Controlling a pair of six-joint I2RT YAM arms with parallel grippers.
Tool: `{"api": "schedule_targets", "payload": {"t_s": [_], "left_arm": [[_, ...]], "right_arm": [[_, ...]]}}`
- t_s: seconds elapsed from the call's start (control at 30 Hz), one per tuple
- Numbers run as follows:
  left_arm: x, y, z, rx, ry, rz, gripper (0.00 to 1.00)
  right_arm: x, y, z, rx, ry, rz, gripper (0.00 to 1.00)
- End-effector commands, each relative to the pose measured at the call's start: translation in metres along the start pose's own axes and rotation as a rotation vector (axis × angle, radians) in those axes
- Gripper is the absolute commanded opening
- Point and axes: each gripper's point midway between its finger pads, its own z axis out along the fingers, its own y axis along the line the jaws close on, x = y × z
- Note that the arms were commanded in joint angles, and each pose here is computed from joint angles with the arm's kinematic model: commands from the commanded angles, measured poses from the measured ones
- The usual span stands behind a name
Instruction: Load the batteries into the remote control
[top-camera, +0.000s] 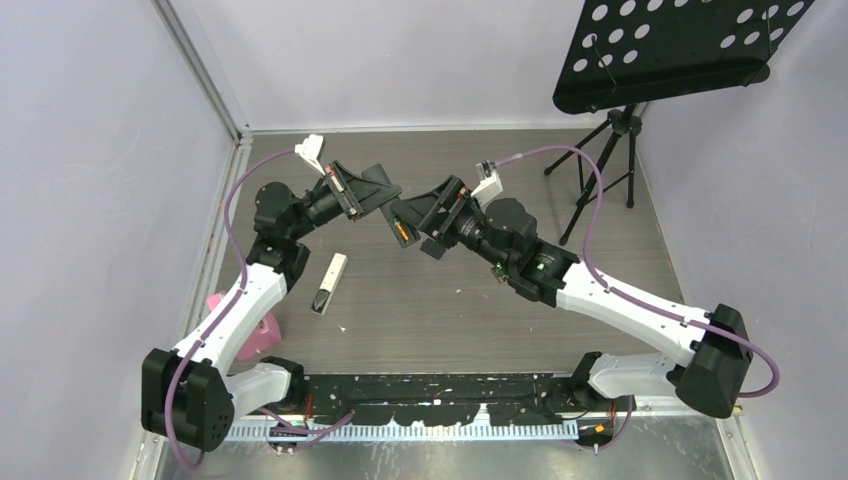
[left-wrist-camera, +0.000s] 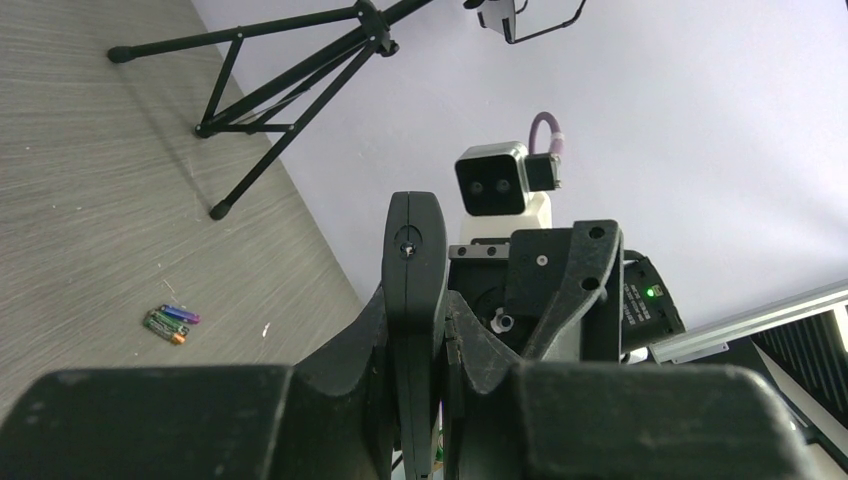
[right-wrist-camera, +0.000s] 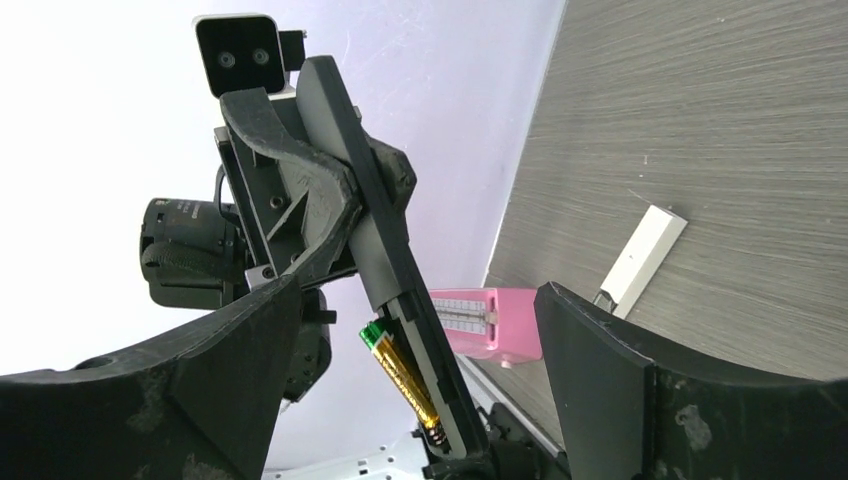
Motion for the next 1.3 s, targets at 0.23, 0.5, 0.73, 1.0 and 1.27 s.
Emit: {"api": "schedule_targets", "payload": {"t_s": [0.23, 0.5, 0.73, 1.0, 1.27], "left_arm": [[-0.015, -0.034, 0.003, 0.084, -0.038, 0.059, 0.00], [-0.015, -0.030, 0.003, 0.068, -0.042, 0.048, 0.00], [-0.017, -0.027, 0.003, 0.051, -0.054, 0.028, 0.00], [-0.018, -0.026, 0.004, 0.051, -0.058, 0.021, 0.00], [-0.019, -0.029, 0.004, 0.057, -0.065, 0.017, 0.00]], "right_arm": [[0.003, 0.033, 0.009, -0.161, 0.062, 0.091, 0.80], [0.007, 0.031, 0.009, -0.167, 0.075, 0.086, 0.69], [0.008, 0.029, 0.008, -0.167, 0.077, 0.086, 0.61], [0.008, 0.031, 0.008, -0.178, 0.082, 0.081, 0.51], [0.009, 0.032, 0.007, -0.192, 0.083, 0.074, 0.45]]}}
